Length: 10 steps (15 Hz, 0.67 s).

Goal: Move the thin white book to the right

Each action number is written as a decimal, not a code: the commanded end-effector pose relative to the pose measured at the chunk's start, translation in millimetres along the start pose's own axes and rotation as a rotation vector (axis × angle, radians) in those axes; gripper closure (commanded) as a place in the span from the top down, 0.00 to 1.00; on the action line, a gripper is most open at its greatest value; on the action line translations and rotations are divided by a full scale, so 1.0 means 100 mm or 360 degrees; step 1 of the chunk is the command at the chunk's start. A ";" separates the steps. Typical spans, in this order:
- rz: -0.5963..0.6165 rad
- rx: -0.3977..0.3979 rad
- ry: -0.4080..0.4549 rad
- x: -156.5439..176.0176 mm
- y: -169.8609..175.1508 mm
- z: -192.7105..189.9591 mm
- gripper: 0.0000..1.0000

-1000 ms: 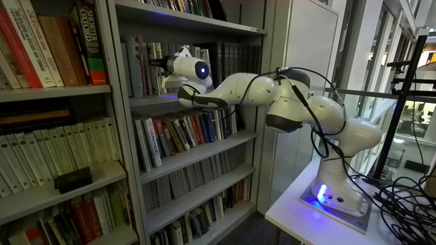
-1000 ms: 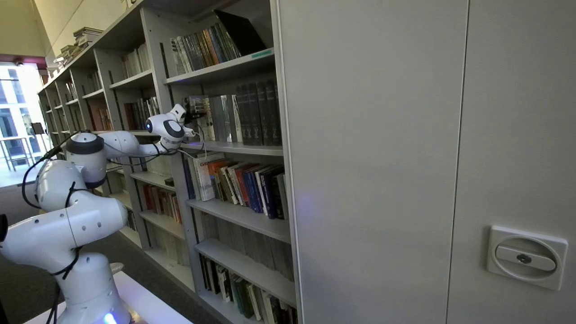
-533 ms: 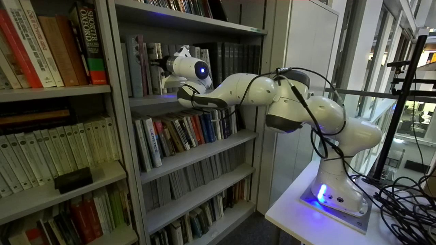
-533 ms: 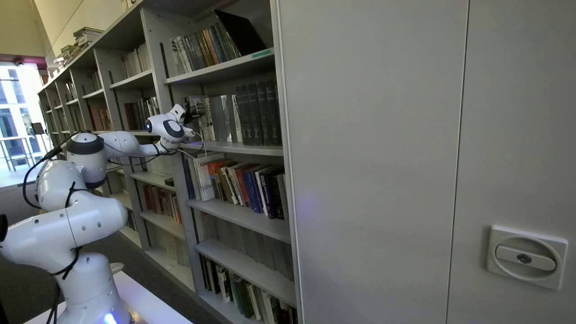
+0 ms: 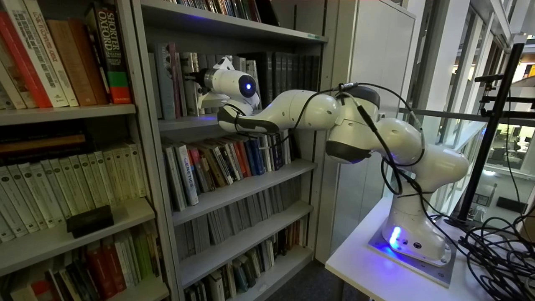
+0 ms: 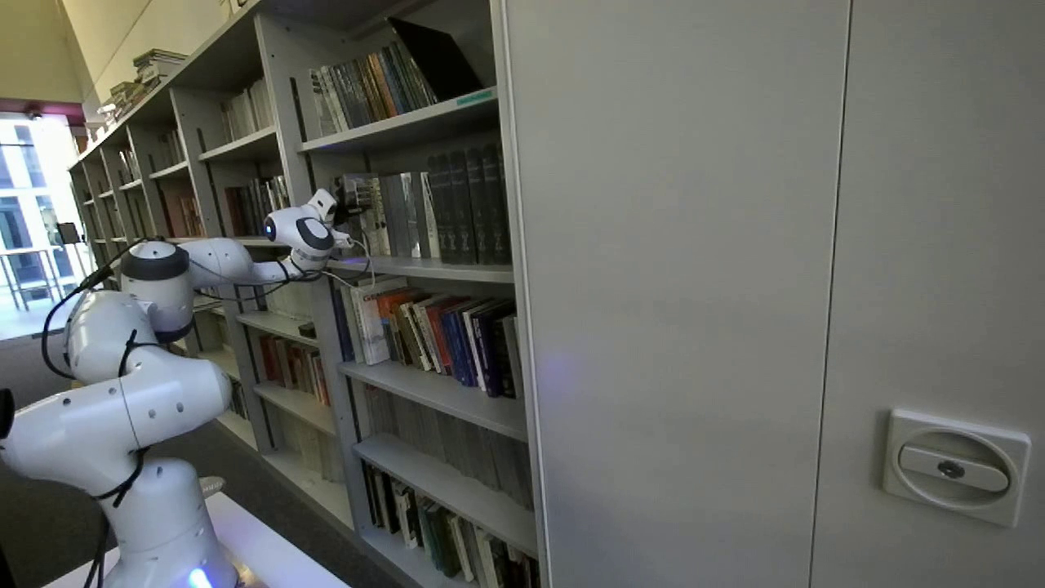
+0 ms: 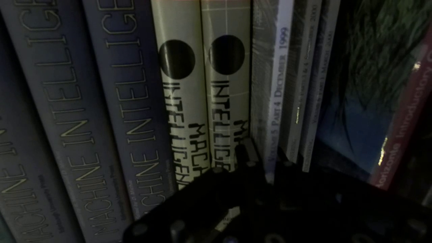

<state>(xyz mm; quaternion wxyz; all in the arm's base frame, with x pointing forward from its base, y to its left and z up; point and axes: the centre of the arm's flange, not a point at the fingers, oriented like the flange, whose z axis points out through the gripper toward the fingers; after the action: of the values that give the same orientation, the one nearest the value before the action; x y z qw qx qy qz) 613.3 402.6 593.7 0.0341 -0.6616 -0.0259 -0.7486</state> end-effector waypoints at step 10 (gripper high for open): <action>-0.0021 -0.0003 0.0042 0.10 0.00 -0.03 0.02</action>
<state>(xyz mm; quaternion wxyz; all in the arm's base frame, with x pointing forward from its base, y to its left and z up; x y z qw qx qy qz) 612.6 403.6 593.8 0.0347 -0.6615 -0.0264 -0.7487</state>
